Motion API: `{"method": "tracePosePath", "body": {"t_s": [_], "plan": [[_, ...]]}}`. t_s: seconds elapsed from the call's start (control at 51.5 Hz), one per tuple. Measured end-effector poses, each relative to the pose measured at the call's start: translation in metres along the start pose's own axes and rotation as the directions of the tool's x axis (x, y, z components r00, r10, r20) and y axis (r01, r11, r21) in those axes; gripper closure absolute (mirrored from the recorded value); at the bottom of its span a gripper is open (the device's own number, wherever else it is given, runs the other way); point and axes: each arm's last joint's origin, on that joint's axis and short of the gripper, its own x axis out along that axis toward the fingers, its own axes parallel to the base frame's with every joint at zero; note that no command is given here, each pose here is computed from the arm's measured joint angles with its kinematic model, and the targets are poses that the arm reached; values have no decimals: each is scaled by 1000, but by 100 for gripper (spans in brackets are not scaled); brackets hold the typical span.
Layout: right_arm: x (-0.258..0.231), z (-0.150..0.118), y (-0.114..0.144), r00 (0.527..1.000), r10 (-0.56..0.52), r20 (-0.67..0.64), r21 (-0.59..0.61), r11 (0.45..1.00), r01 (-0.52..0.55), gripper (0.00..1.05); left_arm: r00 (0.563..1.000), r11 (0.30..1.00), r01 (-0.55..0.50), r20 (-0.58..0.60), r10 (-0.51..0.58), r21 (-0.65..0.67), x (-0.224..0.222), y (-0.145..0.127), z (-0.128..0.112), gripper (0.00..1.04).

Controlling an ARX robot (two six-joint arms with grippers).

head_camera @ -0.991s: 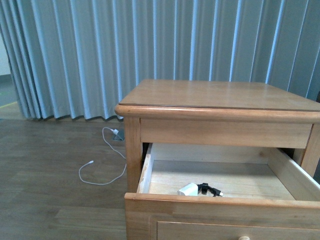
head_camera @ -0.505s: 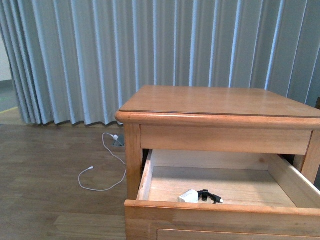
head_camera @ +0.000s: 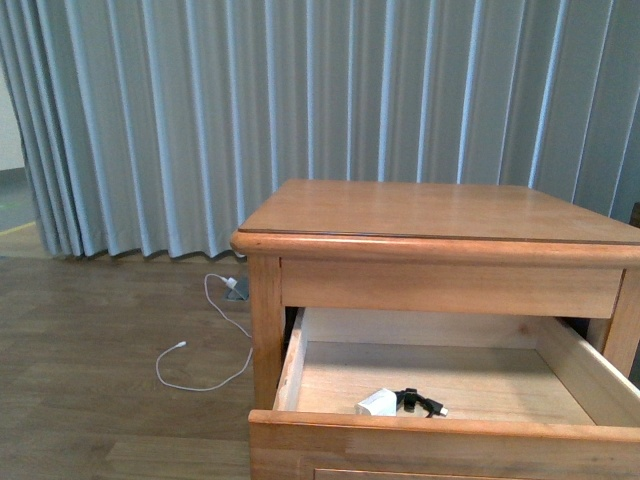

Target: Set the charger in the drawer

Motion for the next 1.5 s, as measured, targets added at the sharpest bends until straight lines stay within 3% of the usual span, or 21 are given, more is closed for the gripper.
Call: {"method": "tracePosePath", "body": {"t_s": [0.505, 1.244, 1.38, 1.496], "plan": [[0, 0, 0, 1000, 0, 0, 0, 1000, 0, 8, 1000, 1000, 3, 7, -3, 0, -13, 0, -19, 101], [0, 0, 0, 1000, 0, 0, 0, 1000, 0, 8, 1000, 1000, 4, 7, -4, 1, -29, 0, -22, 100], [1, -2, 2, 988, -156, -7, -35, 987, 156, 8, 1000, 1000, 4, 7, -4, 1, -29, 0, -22, 78], [8, -15, 9, 982, -104, -157, -68, 993, 94, 8, 1000, 1000, 4, 7, -4, 1, -29, 0, -22, 55]]}}
